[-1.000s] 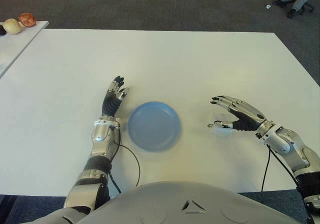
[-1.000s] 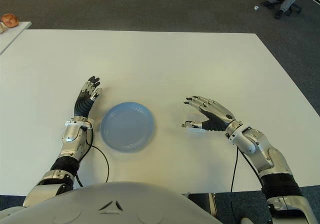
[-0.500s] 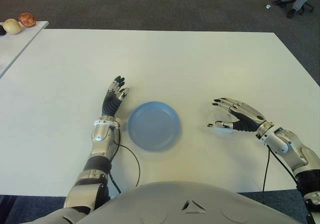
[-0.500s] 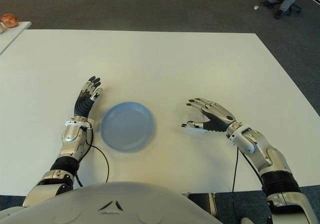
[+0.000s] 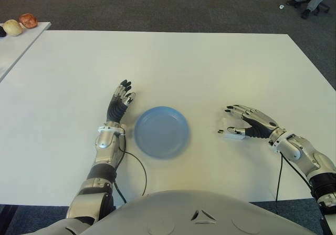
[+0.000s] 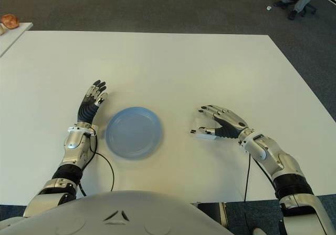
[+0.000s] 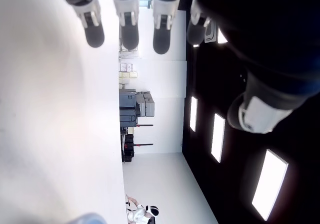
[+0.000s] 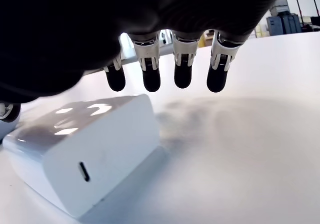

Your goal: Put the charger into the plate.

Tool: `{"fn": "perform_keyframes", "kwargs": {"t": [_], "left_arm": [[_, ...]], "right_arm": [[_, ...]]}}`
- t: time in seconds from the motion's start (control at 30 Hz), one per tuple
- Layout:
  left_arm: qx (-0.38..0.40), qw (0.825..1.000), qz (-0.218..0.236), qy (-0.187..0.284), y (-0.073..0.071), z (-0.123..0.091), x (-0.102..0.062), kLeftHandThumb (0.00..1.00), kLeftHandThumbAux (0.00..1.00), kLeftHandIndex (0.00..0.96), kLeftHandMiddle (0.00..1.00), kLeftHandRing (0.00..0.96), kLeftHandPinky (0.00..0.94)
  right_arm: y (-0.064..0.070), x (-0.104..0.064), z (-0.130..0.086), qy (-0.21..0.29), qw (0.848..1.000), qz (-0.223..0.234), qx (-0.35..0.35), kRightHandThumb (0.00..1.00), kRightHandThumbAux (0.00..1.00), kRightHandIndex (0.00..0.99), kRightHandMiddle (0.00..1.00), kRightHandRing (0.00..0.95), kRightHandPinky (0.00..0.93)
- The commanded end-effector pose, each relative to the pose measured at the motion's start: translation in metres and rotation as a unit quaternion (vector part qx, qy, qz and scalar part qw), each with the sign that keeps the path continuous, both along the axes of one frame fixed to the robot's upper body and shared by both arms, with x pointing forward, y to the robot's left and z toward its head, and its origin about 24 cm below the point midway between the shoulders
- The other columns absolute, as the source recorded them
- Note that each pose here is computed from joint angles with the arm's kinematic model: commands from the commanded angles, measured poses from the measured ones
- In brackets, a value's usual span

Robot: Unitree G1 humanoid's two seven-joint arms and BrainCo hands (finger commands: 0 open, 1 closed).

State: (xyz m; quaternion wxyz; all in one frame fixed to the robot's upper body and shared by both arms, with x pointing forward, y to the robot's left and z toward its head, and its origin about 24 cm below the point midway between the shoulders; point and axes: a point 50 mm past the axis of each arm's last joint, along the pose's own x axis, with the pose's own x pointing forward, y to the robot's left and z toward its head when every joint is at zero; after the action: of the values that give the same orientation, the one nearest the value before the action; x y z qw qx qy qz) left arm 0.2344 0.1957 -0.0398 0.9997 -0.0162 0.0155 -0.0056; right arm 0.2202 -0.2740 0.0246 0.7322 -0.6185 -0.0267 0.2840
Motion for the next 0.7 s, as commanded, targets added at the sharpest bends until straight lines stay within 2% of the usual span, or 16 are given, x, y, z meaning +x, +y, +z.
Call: {"fn": "perform_keyframes", "kwargs": {"t": [0.03,0.7], "left_arm": [[-0.015,0.994,0.008,0.107,0.0034,-0.0377,-0.0358,0.0,0.558,0.063,0.108,0.091,0.093],[-0.012,0.995,0.007,0.103,0.0029,-0.0368,-0.0361,0.0,0.552,0.05,0.096,0.08,0.089]], "right_arm": [[-0.0018,0.0008,-0.0027,0.005,1.0,0.005,-0.008,0.221,0.142,0.0,0.0,0.0,0.0],[0.0002,-0.0029,-0.0022,0.009,0.999,0.029,-0.019,0.222,0.137,0.0,0.0,0.0,0.0]]}}
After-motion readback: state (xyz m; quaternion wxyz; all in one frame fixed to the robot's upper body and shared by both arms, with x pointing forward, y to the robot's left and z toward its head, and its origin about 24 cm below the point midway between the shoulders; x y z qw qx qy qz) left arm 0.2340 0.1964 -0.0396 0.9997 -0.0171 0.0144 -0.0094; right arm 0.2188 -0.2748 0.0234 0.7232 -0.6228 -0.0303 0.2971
